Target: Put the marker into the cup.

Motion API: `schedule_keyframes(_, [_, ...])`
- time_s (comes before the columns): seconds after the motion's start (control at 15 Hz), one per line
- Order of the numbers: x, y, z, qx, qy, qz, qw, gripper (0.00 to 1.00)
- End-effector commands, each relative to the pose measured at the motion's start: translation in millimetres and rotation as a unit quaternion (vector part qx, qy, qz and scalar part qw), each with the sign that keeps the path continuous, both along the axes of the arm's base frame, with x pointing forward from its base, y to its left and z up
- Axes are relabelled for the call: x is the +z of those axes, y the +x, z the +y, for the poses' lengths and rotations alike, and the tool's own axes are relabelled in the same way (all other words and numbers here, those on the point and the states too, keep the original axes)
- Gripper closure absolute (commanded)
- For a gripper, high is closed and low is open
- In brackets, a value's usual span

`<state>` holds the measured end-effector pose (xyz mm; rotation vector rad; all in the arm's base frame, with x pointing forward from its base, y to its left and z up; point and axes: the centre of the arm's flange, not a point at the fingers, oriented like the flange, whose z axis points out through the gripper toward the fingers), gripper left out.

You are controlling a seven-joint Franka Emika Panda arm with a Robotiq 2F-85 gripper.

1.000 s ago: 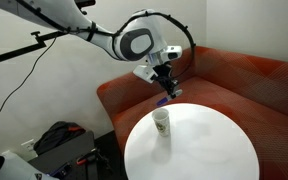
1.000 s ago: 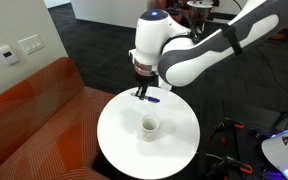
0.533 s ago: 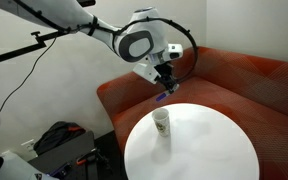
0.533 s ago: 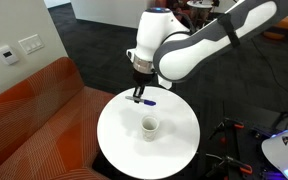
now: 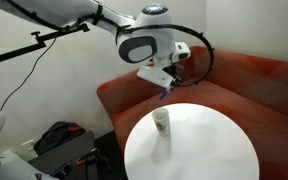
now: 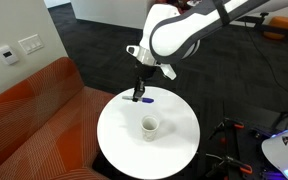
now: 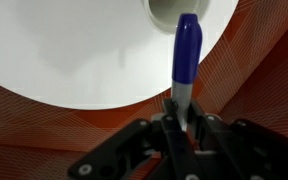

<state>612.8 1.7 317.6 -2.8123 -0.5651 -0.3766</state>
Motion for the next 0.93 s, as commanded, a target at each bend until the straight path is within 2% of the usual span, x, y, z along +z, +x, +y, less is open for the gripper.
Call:
schedule_keyframes(0.0, [-1, 7, -10, 0.083, 0.046, 0.0, 0.9955, 0.95])
schedule_keyframes(0.2, [-6, 13, -11, 0.16, 0.08, -0.004, 0.9839, 0.95])
schedule_keyframes(0.27, [-5, 1, -5, 0.121, 0.053, -0.002, 0.9913, 0.95])
schedule_keyframes(0.33, [-7, 2, -7, 0.127, 0.056, -0.002, 0.9904, 0.82])
schedule_keyframes(0.6, [-10, 1, -7, 0.126, 0.055, 0.0, 0.9905, 0.82])
schedule_keyframes(0.67, [-10, 1, -7, 0.126, 0.055, 0.0, 0.9904, 0.95])
schedule_keyframes(0.87, [-10, 5, -13, 0.173, 0.127, -0.051, 0.9753, 0.95])
